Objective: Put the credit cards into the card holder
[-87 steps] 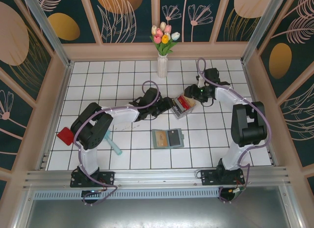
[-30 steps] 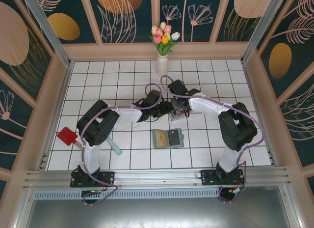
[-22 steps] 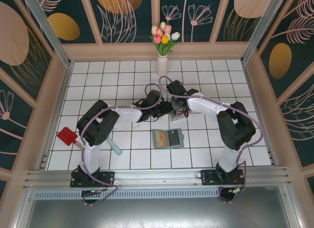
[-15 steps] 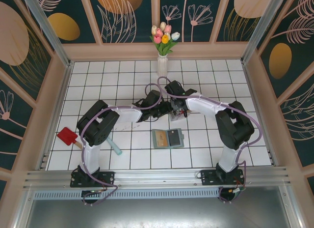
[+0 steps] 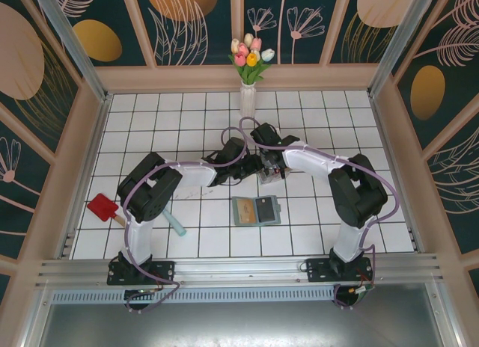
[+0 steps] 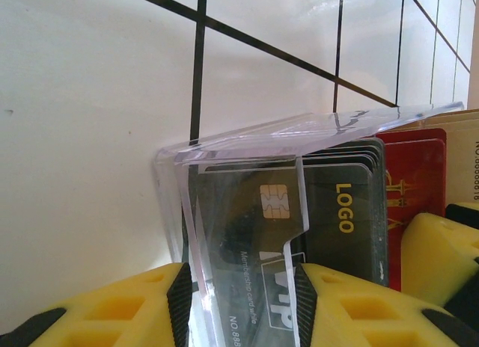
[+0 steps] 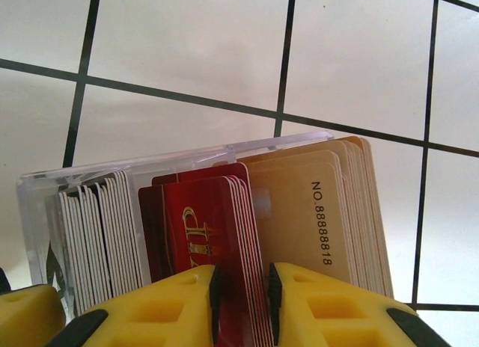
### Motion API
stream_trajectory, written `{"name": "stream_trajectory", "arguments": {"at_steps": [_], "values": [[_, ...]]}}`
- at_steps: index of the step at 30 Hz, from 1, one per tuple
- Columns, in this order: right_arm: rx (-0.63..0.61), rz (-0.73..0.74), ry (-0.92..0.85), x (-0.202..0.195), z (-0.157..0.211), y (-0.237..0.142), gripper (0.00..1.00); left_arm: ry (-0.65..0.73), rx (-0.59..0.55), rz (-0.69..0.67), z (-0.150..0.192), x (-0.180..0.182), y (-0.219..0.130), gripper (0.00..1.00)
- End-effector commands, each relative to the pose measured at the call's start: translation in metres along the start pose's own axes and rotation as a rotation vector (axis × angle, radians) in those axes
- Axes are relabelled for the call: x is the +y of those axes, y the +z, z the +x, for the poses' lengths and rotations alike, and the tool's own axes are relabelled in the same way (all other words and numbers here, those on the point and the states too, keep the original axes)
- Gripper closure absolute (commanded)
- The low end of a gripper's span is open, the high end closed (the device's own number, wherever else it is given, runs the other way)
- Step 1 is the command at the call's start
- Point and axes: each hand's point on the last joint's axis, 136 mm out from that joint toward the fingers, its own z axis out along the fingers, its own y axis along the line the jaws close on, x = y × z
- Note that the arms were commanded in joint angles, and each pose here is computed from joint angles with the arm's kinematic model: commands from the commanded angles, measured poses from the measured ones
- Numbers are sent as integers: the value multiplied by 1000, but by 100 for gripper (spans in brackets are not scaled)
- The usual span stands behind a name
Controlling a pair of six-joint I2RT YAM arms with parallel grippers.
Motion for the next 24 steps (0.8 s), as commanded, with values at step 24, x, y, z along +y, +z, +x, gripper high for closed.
{"name": "stream_trajectory", "arguments": {"at_steps": [24], "values": [[-31, 51, -10, -18, -9, -20, 86, -16, 36, -56, 11, 24, 5, 57]]}}
